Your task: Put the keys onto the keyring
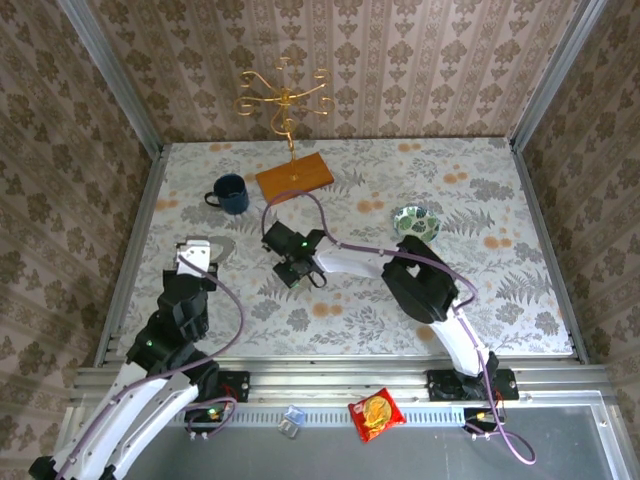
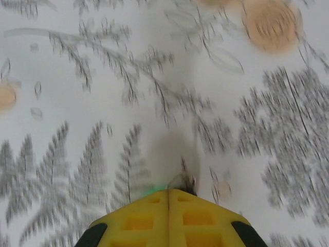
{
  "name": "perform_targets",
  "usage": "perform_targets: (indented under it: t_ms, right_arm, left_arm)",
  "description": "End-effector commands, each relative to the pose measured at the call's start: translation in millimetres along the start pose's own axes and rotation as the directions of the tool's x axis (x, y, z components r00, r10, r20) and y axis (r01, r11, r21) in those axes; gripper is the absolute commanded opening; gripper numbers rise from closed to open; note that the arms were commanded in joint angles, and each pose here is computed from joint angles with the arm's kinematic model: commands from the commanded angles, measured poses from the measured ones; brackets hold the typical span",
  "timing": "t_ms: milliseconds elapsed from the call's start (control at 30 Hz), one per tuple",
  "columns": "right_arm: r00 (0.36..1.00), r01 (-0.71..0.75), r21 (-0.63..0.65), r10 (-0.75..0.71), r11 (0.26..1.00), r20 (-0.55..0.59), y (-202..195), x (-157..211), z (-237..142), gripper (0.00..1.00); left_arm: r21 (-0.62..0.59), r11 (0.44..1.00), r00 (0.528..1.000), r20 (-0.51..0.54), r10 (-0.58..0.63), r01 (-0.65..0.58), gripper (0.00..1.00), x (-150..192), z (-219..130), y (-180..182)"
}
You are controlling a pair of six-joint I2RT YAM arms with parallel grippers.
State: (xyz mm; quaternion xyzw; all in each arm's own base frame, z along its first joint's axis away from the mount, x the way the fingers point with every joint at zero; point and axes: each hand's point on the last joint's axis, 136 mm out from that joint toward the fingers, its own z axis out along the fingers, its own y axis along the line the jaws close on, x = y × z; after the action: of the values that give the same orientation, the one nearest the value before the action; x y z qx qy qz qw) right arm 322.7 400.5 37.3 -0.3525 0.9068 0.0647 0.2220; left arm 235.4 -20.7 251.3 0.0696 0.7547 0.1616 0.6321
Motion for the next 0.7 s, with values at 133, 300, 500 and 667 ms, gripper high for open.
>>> perform_targets:
  t_ms: [133, 300, 500, 667]
  right_arm:
    - [0.998, -0.054, 0.013, 0.054, 0.998, 0.043, -18, 30, -55, 0.0]
    - [0.995, -0.094, 0.011, 0.094, 0.995, 0.02, -27, 62, -71, 0.0]
    - [0.991, -0.129, 0.0, 0.129, 0.992, 0.037, -24, 44, -65, 0.24]
    - [0.982, -0.179, -0.02, 0.18, 0.984, 0.058, -15, 9, -45, 0.34]
  left_arm:
    - [0.135, 0.991, 0.997, 0.078, -0.014, 0.004, 0.0, -21, 7, -30]
    - [0.224, 0.974, 0.996, 0.087, -0.002, -0.018, 0.0, -22, 13, -54]
    - [0.184, 0.983, 0.999, 0.038, -0.011, 0.004, 0.0, -13, 21, -53]
    - [0.128, 0.992, 1.0, 0.018, -0.02, 0.018, 0.0, -10, 18, -38]
